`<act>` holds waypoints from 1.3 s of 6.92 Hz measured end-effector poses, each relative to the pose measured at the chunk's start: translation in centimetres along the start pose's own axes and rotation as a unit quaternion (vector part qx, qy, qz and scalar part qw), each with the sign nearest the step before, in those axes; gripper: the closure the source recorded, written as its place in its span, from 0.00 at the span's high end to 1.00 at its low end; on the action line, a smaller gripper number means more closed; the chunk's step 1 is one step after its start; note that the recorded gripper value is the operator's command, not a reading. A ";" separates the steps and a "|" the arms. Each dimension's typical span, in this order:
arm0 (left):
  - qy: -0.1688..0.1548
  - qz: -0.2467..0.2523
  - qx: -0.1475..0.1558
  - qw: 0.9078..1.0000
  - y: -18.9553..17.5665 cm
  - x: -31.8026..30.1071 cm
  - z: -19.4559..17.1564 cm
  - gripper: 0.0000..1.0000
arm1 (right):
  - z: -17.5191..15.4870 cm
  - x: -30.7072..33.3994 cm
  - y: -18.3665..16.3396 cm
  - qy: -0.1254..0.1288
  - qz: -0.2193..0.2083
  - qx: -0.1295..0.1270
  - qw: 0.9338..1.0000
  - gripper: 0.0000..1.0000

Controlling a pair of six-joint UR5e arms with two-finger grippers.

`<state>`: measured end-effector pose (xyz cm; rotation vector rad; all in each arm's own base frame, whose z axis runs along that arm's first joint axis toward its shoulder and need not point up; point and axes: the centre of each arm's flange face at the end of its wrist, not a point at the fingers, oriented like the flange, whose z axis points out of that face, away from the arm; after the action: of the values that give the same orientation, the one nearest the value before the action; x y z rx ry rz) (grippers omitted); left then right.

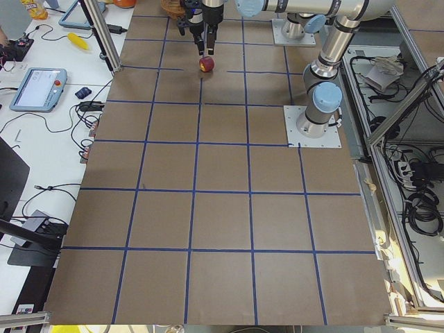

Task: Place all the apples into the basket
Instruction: 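Lower the right gripper and grasp the last red apple, then carry the red apple into the basket and open the right gripper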

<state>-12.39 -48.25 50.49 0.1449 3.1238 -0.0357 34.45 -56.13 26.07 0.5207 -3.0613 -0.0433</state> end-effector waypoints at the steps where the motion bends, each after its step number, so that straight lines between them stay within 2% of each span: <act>1: 0.000 0.000 0.000 1.000 0.0 0.0 0.0 1.00 | 0.6 -1.2 0.5 0.000 -0.009 -0.006 1.000 1.00; 5: 0.000 0.000 -0.002 1.000 0.1 0.0 0.2 1.00 | 4.6 -2.5 2.3 -0.015 -0.016 -0.043 0.999 1.00; 9: 0.000 0.000 -0.002 1.000 0.2 0.0 0.2 1.00 | 5.5 -2.7 1.4 -0.027 -0.019 -0.029 0.999 1.00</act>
<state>-12.39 -48.07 50.25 0.1438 3.1243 -0.0283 36.29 -53.77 20.56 0.5847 -3.0918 -0.1504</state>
